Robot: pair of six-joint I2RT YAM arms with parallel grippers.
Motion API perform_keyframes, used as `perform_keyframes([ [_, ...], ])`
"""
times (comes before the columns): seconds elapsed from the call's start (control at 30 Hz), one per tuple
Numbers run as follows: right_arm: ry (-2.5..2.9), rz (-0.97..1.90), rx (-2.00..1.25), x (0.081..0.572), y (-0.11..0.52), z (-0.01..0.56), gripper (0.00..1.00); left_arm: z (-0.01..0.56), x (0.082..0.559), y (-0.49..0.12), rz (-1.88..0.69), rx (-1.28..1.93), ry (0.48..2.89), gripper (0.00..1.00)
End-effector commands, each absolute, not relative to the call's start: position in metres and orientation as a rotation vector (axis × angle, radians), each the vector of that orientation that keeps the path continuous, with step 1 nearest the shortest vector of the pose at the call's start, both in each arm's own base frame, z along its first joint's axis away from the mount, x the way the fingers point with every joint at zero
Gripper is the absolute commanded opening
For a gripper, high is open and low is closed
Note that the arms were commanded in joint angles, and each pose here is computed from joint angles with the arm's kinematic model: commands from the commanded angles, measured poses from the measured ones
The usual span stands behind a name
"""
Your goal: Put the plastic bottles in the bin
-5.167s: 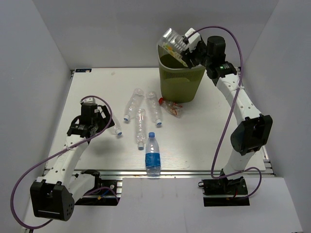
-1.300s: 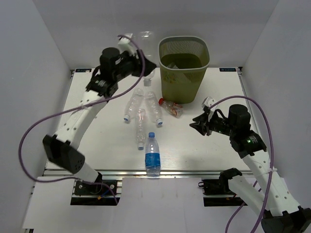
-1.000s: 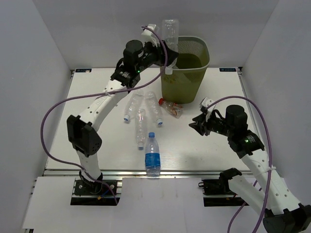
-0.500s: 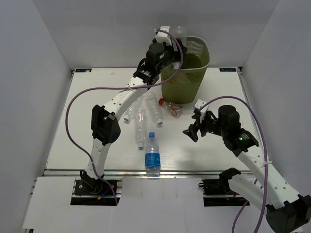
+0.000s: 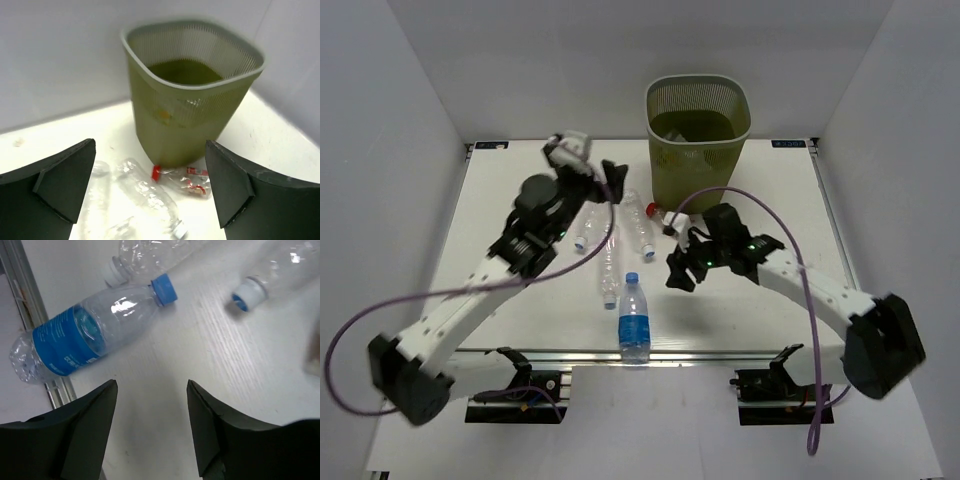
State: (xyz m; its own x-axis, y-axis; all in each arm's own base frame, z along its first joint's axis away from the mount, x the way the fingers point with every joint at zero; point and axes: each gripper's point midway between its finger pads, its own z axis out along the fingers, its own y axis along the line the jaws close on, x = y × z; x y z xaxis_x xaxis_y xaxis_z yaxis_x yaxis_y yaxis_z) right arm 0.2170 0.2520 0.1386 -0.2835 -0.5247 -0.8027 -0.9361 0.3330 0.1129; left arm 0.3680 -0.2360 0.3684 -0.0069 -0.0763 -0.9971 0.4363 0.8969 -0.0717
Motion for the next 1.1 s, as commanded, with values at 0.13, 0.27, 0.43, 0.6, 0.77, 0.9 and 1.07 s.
perform_keyframes([
  [0.13,2.111,0.994,-1.233,0.195,0.308,0.127,0.91,0.37,0.306,-0.155,-0.297,0.17,1.48,1.0],
  [0.27,2.256,0.993,-1.131,0.195,0.318,0.096,0.91,0.36,0.294,-0.144,-0.308,0.166,1.478,1.0],
  [0.43,2.399,1.009,-1.018,0.187,0.337,0.075,0.91,0.356,0.293,-0.144,-0.302,0.173,1.496,1.0],
  [0.6,2.411,0.984,-0.978,0.189,0.362,0.073,0.91,0.337,0.305,-0.154,-0.283,0.209,1.568,1.0],
  [0.77,2.466,0.892,-1.008,0.181,0.374,0.051,0.91,0.335,0.304,-0.157,-0.298,0.223,1.565,1.0],
  [0.9,2.482,0.965,-1.02,0.174,0.383,0.059,0.91,0.335,0.304,-0.158,-0.305,0.216,1.567,1.0],
  [1.07,2.52,0.928,-0.993,0.171,0.387,0.049,0.91,0.334,0.302,-0.156,-0.305,0.215,1.565,1.0],
])
